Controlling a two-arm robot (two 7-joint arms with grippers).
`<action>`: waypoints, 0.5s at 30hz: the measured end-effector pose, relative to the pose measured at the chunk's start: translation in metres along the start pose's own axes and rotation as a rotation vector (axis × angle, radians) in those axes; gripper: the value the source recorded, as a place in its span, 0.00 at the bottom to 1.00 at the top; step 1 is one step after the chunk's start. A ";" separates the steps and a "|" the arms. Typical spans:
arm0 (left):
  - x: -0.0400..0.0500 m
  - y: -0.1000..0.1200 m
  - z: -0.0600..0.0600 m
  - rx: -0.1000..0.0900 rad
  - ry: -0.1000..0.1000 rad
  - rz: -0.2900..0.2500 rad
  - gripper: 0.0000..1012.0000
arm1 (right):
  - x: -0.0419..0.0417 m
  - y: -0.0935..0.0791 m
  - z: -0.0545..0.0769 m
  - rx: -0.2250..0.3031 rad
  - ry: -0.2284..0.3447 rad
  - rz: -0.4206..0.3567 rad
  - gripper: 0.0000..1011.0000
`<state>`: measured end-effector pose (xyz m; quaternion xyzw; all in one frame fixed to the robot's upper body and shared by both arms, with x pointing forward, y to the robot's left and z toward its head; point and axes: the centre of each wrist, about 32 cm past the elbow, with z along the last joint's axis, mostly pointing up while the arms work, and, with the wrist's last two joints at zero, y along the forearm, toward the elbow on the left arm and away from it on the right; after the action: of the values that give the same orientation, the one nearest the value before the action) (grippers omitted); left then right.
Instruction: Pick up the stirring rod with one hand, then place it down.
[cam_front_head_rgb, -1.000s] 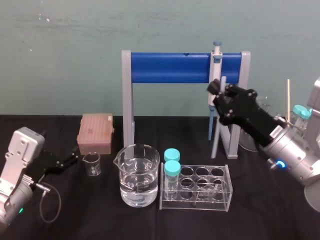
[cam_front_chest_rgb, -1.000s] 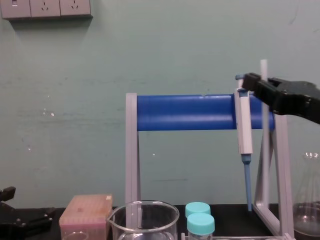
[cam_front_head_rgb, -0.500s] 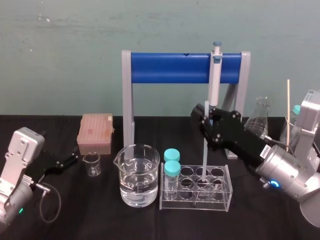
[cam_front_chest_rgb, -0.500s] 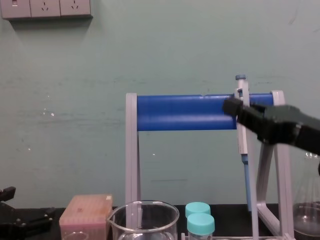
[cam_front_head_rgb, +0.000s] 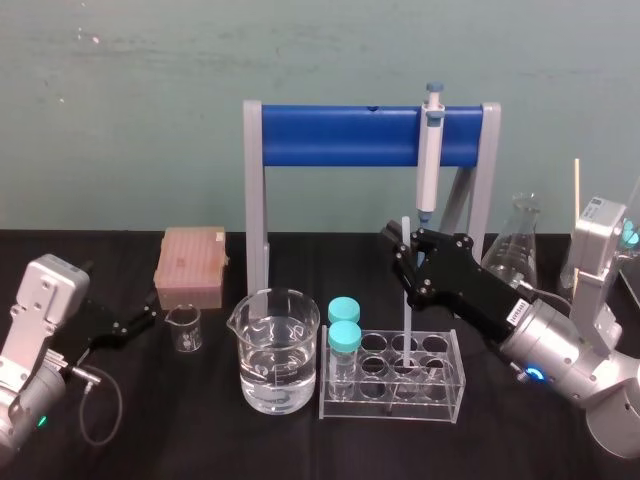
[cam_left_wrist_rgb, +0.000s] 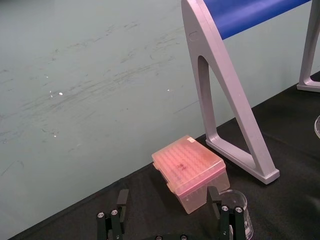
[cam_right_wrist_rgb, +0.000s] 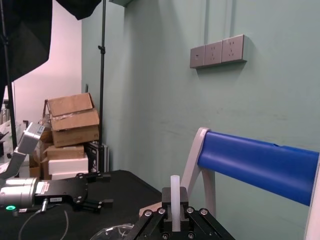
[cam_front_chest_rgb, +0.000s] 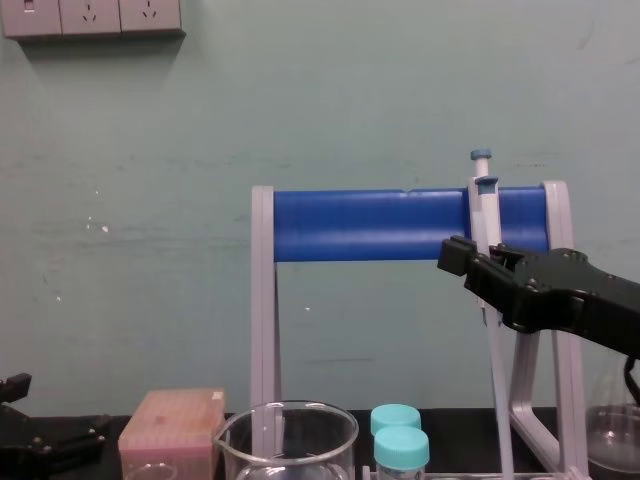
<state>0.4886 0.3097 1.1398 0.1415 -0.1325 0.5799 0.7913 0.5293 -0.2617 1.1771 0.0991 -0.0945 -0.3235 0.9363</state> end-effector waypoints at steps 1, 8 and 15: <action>0.0000 0.000 0.000 0.000 0.000 0.000 0.99 | 0.0006 0.002 -0.001 0.004 -0.003 0.001 0.07; 0.0000 0.000 0.000 0.000 0.000 0.000 0.99 | 0.0009 0.006 -0.007 -0.004 -0.007 0.011 0.07; 0.0000 0.000 0.000 0.000 0.000 0.000 0.99 | -0.0016 0.003 -0.012 -0.038 0.010 0.005 0.07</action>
<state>0.4886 0.3097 1.1398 0.1415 -0.1325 0.5799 0.7913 0.5326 -0.2571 1.1657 0.0826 -0.0838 -0.3223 0.9393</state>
